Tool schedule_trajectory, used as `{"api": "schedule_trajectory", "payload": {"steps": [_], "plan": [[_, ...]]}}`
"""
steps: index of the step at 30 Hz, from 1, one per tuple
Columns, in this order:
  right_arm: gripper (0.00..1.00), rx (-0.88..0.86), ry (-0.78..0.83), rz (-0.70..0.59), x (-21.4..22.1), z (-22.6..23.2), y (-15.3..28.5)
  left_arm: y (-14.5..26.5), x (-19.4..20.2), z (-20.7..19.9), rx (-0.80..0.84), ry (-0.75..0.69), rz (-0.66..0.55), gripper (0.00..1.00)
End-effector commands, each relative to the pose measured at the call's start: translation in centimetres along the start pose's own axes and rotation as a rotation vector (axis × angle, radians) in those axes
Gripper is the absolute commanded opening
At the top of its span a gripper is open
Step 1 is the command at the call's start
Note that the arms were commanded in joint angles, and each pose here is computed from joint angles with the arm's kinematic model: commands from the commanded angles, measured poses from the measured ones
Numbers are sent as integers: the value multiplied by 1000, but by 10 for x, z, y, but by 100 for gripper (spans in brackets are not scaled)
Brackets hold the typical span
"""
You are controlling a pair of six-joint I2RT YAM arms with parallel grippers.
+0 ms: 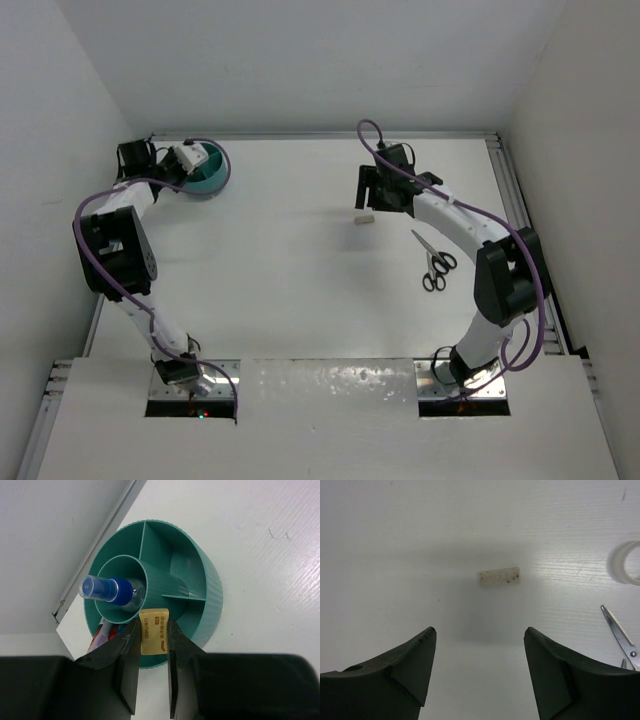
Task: Sort the stationery into containers
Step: Place the stationery in the storage box.
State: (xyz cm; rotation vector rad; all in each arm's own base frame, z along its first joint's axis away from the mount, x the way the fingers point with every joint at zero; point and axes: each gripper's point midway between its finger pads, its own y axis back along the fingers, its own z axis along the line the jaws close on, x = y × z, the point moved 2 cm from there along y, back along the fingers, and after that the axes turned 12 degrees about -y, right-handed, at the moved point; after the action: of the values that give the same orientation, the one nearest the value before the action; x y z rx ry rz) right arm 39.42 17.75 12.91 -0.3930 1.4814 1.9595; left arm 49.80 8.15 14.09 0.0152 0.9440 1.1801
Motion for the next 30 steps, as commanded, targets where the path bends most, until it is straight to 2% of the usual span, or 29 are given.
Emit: {"api": "schedule_trajectory", "payload": {"steps": [1,8,11,19,23,30], "plan": [[70,-19,12,-49,-16,10,10,-2,-8,11,-44,-34,-57,8],[70,-13,21,-57,-19,9,14,-8,-5,14,-71,-75,-57,13],[70,-8,23,-53,-17,7,14,-7,-3,10,-64,-62,-51,23],[70,-20,33,-62,-20,12,15,-3,3,1,-39,-56,-26,28],[70,-24,43,-60,-19,14,17,-1,3,2,-44,-55,-23,40],[71,-23,59,-70,-22,14,24,3,0,5,-56,-40,-25,47]]}}
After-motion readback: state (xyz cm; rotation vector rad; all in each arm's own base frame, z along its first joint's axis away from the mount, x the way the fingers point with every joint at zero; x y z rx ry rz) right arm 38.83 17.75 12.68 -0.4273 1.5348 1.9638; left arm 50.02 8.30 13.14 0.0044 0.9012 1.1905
